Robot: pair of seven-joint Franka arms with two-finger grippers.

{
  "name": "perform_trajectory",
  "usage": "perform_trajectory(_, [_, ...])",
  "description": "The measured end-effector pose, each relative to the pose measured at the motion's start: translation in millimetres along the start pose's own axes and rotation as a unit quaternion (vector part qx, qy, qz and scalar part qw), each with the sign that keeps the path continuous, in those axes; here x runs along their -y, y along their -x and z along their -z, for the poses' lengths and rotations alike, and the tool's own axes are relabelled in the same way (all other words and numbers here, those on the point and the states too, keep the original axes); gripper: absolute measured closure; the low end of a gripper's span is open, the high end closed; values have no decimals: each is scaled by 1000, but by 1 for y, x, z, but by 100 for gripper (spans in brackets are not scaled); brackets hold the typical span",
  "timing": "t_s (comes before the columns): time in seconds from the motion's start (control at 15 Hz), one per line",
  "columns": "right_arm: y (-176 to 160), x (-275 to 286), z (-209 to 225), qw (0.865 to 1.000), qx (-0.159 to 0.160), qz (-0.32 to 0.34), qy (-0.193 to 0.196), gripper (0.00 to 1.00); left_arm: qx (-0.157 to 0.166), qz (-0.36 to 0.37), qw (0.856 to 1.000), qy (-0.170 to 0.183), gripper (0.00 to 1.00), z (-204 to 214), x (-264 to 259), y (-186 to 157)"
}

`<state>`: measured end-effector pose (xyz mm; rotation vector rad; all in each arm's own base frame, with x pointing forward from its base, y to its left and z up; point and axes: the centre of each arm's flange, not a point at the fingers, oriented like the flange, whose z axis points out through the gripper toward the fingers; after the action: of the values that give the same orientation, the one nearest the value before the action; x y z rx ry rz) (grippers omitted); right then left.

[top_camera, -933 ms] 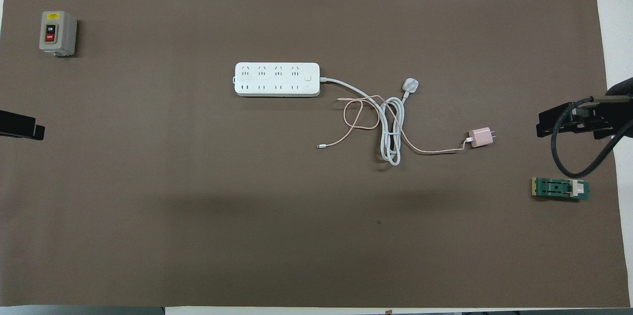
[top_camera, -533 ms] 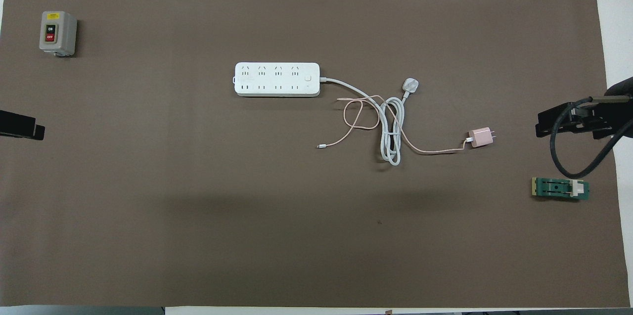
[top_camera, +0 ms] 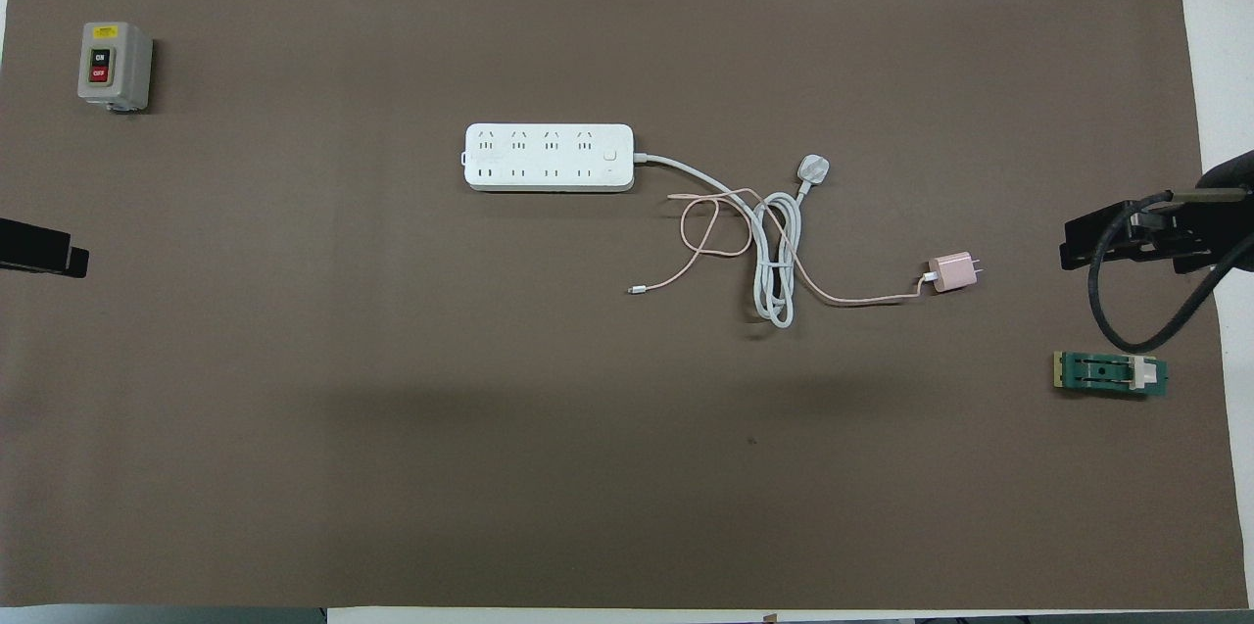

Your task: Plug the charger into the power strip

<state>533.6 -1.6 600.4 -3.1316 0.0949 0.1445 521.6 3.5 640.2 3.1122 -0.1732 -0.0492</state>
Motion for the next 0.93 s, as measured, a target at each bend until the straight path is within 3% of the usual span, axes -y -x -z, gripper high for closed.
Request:
perform_trajectory(0.2, [-3,0,0,1000,-11,-9,-1,0,0,0,1000,0,0,0,0,0])
perform_trajectory(0.53, [-4,1,-11,994,0,-112,-1,0,0,0,1000,0,0,0,0,0])
perform_trajectory(0.73, [-9,6,-28,981,21,-193,-13,0,0,0,1000,0,0,0,0,0])
perform_trajectory(0.93, [-27,9,-54,958,38,-284,-17,0,5,2,1000,1,0,-1,2,1])
